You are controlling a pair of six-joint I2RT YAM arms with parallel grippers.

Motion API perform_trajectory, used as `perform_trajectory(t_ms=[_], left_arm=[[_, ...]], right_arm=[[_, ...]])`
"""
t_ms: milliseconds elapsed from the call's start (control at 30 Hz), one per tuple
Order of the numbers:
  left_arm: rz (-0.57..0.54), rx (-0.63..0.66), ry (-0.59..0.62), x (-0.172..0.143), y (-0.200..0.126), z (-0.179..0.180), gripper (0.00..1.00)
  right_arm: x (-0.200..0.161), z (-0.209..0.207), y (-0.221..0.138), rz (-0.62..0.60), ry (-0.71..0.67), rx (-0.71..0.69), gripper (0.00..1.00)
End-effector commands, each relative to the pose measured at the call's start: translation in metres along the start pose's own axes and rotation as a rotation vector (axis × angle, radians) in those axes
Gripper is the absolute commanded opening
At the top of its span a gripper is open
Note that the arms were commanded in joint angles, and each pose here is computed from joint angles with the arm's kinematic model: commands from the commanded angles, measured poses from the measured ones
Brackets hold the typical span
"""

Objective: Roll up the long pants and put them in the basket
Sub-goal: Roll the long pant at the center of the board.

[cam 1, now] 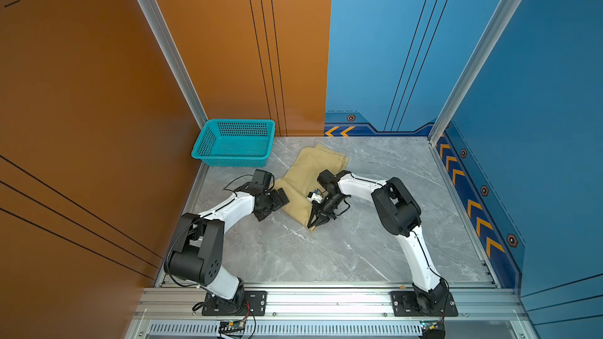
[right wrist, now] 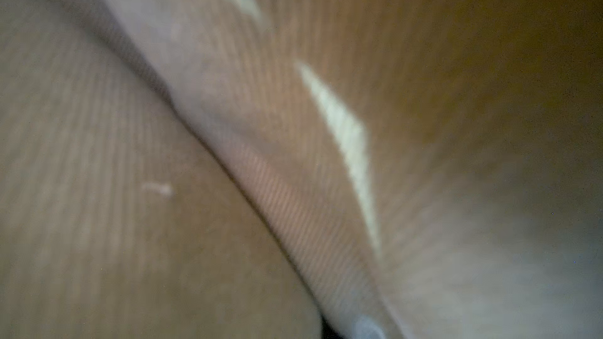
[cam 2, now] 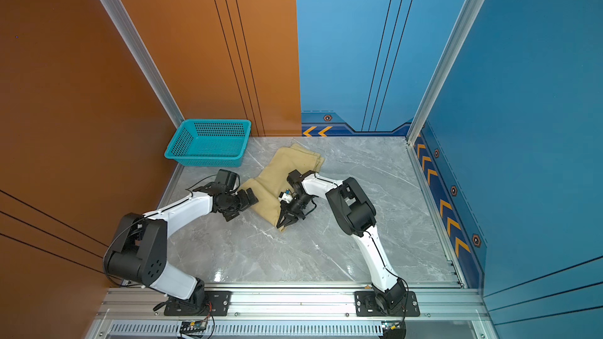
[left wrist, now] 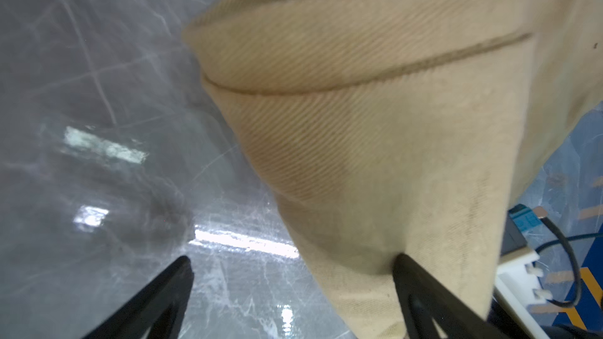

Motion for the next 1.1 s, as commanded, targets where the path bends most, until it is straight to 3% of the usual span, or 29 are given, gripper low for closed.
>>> perform_trajectory(t_ms=[0, 167, 400, 767, 1067], left_arm=[[-0.048, -0.029, -0.026, 0.007, 0.01, -0.002, 0.98], [-0.065, -0.183, -0.097, 0.013, 0.023, -0.015, 0.98], [-0.019, -0.203, -0.149, 0.005, 0.049, -0.011, 0.99], [-0.079, -0.145, -0.16, -0.01, 0.04, 0.018, 0.93], [-0.008, -0.163, -0.144, -0.002, 0.061, 0.003, 0.92]], right_arm=[[-0.003, -0.025, 0.01, 0.052, 0.07, -0.045, 0.0], [-0.008, -0.028, 0.014, 0.081, 0.078, -0.043, 0.0], [-0.013, -0.028, 0.016, 0.101, 0.09, 0.01, 0.0], [-0.01, -0.031, 0.015, 0.115, 0.117, 0.087, 0.0], [-0.015, -0.031, 0.019, 0.167, 0.128, 0.149, 0.0]])
Point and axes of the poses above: each gripper's point midway between its finger pads, its own y axis out along the fingers, its own z axis along the line the jaws close on, x = y × z, the point moved 8 cm from there along -y, back along the fingers, and after that the axes turned 6 degrees about -y, right-handed, at the moved point
